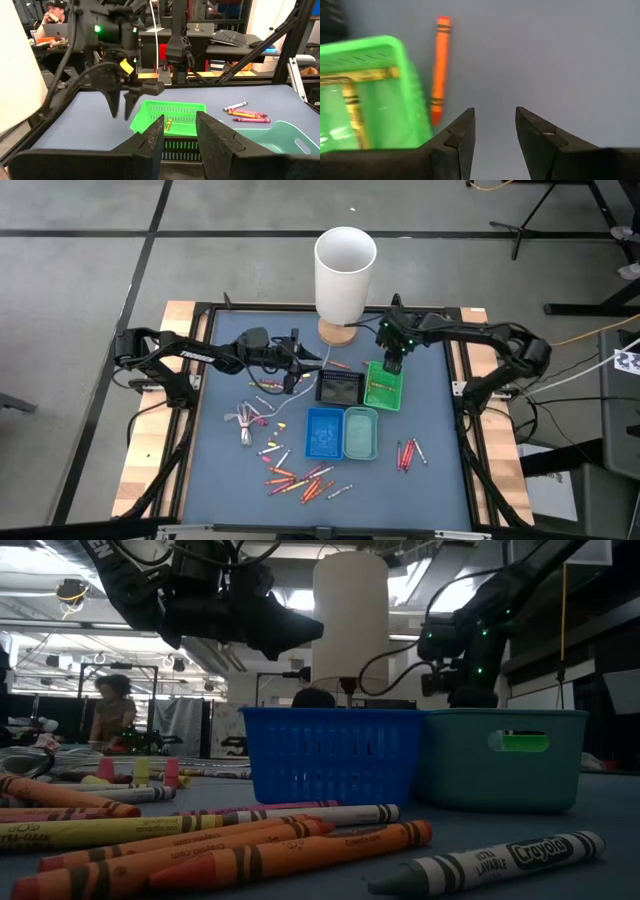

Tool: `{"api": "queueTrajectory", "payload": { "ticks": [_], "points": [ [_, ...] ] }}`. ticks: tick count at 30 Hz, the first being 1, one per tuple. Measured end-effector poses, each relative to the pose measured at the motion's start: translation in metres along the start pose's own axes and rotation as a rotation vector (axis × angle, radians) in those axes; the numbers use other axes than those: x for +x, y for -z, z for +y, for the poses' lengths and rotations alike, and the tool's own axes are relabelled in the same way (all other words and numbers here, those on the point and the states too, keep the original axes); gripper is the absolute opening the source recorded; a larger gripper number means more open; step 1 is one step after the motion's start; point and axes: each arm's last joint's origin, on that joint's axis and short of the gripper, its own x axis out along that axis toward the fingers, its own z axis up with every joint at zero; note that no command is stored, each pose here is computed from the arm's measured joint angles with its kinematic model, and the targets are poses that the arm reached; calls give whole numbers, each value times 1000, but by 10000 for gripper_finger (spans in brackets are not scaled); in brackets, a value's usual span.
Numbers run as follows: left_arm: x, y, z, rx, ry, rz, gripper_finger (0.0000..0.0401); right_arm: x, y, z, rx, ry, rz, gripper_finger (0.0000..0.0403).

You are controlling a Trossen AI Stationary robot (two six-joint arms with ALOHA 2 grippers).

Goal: Sort crayons
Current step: Put the orange crayon into the black bin

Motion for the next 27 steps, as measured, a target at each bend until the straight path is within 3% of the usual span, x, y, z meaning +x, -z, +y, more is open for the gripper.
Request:
{"api": "queueTrajectory", "payload": {
  "ticks": [9,24,27],
  "points": [
    [0,0,0,0,0,0,98,15,-5,2,-1,-129,-30,140],
    [0,0,0,0,0,0,99,37,-10,9,-30,-159,-2,140],
    [0,0,0,0,0,0,99,39,-11,15,-61,-104,15,140]
  ]
}}
